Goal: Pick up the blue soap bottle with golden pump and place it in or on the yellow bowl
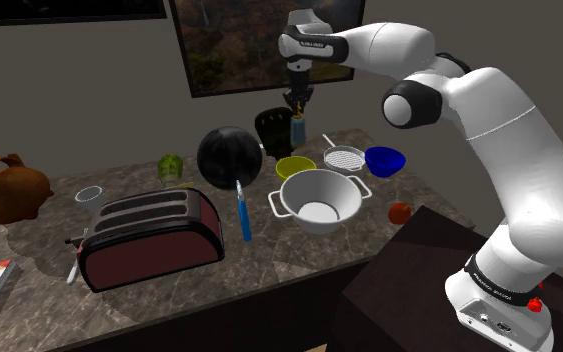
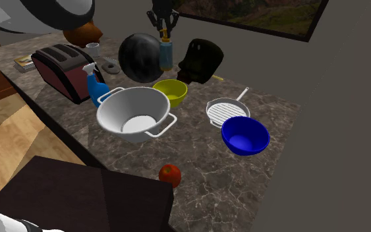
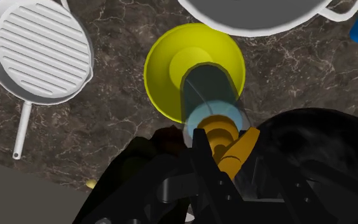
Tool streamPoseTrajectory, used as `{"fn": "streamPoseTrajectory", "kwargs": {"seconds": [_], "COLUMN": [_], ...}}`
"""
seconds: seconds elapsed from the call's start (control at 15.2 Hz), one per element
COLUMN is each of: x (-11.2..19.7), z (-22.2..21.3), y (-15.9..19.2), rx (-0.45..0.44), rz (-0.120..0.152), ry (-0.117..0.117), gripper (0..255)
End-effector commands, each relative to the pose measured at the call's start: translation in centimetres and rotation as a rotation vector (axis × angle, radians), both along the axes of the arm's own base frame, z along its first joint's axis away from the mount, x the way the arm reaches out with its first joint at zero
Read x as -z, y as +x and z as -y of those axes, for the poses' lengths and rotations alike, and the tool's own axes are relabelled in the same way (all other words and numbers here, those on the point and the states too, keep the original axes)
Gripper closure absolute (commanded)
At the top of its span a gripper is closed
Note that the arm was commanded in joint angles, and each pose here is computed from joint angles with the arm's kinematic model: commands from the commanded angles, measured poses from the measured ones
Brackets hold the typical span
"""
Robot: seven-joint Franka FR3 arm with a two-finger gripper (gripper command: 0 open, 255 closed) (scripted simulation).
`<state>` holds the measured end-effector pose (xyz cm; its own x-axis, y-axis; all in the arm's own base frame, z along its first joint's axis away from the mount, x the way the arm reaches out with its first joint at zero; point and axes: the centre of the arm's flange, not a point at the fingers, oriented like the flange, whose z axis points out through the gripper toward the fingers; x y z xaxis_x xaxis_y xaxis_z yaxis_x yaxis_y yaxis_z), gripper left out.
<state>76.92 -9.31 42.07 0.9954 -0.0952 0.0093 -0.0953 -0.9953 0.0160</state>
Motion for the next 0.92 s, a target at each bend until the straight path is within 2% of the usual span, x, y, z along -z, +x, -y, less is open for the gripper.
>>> {"fn": "streamPoseTrajectory", "kwargs": {"seconds": [0.0, 0.86], "x": [1.0, 7.8], "z": [-0.1, -0.1], "y": [0.0, 0.0], "rx": [0.000, 0.000], "rz": [0.001, 0.001], "ry": [0.000, 0.000], "gripper": [255, 255]}}
